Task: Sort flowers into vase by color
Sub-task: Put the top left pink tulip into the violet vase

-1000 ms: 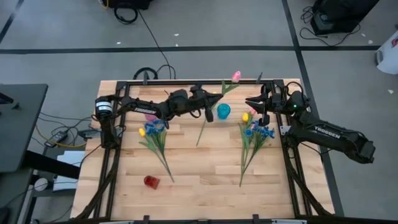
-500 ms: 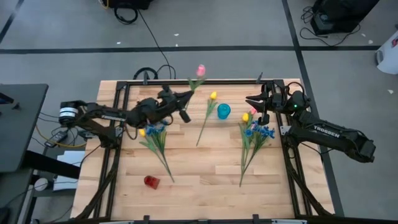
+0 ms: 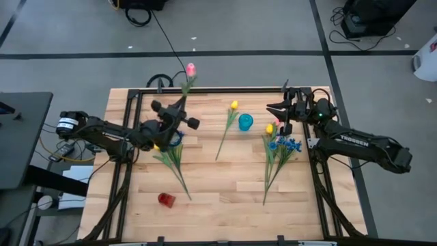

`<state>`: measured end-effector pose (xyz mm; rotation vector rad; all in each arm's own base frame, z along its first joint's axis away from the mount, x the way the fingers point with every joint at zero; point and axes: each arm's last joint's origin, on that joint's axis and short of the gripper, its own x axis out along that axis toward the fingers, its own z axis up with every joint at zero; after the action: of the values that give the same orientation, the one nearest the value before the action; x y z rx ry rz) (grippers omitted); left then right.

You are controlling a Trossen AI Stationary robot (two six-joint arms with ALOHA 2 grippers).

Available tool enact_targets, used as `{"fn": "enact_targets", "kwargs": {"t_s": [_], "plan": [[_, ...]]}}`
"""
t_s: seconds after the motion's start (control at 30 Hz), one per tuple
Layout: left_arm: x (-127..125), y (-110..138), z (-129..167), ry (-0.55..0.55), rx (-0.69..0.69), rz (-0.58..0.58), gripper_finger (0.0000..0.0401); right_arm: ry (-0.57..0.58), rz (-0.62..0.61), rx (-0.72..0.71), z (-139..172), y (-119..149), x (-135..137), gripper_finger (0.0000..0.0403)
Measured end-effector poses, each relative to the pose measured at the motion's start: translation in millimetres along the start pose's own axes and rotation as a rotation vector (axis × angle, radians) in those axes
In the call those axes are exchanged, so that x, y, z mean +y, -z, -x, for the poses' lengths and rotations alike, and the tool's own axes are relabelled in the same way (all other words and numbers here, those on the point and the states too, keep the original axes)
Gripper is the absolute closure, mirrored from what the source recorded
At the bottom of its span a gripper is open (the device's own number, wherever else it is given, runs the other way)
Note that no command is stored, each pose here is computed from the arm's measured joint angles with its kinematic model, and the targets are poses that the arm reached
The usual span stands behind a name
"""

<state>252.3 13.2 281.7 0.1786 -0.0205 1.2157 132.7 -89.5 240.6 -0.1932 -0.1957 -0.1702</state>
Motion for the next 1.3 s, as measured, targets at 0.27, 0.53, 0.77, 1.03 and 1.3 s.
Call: {"fn": "enact_targets", "kwargs": {"t_s": [0.27, 0.53, 0.77, 1.03, 1.3], "plan": [[6, -9, 12, -0.115, 0.054, -0.029, 0.0389, 0.001, 0.011, -0.011, -4, 3, -2, 0.0338], [15, -17, 6, -0.157, 0.049, -0.146, 0.0389, 0.002, 0.031, -0.042, -7, 3, -4, 0.0338], [30, -15, -5, -0.175, -0.049, -0.183, 0.0389, 0.002, 0.035, -0.048, -9, 4, -5, 0.0338], [61, -2, 1, -0.132, -0.177, -0.085, 0.0389, -0.005, 0.025, -0.044, -11, 6, -5, 0.0338], [84, -19, 13, -0.031, -0.173, -0.035, 0.0389, -0.004, 0.027, -0.058, -11, 5, -6, 0.0338]]}}
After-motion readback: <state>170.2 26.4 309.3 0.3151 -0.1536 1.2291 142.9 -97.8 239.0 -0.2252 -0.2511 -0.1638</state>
